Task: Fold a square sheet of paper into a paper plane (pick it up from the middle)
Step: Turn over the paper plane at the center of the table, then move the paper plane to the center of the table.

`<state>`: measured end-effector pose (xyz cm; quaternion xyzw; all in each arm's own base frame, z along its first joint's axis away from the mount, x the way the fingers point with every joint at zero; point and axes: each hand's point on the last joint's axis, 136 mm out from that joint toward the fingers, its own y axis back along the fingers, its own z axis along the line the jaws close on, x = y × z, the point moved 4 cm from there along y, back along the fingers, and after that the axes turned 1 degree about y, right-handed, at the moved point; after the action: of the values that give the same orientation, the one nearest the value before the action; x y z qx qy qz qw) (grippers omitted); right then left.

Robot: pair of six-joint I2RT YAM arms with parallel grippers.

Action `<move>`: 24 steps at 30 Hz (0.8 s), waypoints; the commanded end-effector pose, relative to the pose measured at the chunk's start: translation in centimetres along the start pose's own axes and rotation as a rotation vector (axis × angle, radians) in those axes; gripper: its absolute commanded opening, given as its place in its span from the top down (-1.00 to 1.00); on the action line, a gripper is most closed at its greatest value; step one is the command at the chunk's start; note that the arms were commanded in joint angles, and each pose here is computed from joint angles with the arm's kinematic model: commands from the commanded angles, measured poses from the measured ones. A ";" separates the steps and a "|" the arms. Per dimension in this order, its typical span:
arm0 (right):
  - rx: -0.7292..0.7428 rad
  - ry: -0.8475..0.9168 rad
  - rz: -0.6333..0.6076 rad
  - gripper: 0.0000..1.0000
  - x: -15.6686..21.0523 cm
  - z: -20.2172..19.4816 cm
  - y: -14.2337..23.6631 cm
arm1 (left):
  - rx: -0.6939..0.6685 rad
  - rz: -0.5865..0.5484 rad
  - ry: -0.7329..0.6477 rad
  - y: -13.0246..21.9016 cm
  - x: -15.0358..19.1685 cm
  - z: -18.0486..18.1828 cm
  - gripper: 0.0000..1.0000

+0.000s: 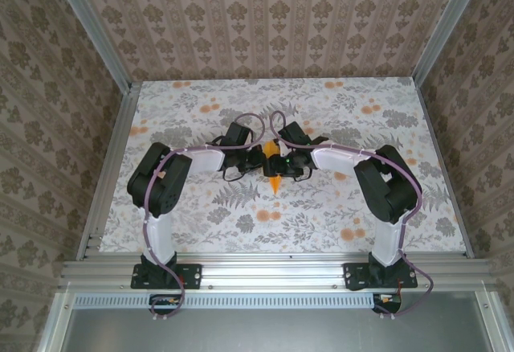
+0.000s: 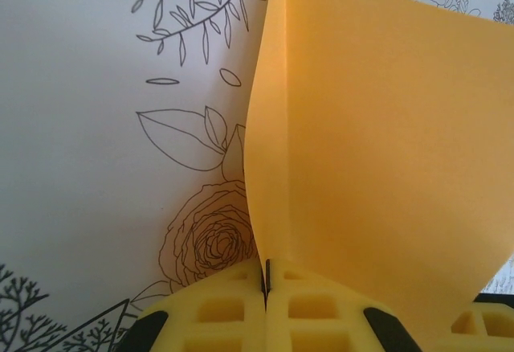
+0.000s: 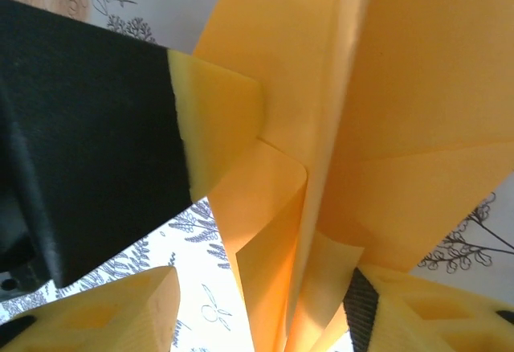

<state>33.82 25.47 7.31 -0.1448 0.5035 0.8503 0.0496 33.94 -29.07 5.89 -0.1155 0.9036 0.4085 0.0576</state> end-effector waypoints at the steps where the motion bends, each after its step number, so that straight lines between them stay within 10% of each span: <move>1: -0.018 -0.023 -0.007 -0.02 -0.1 0.2 -0.4 | 0.010 0.007 0.002 -0.2 -0.2 0.0 0.98; 24: 0.215 -0.031 0.010 0.42 0.8 -1.2 -1.7 | 0.024 0.003 0.001 -0.1 -0.1 -0.4 0.93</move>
<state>33.82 26.16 5.81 -0.1399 0.5546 0.8180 0.0616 34.09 -29.25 6.08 -0.1169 0.9055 0.4030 0.0627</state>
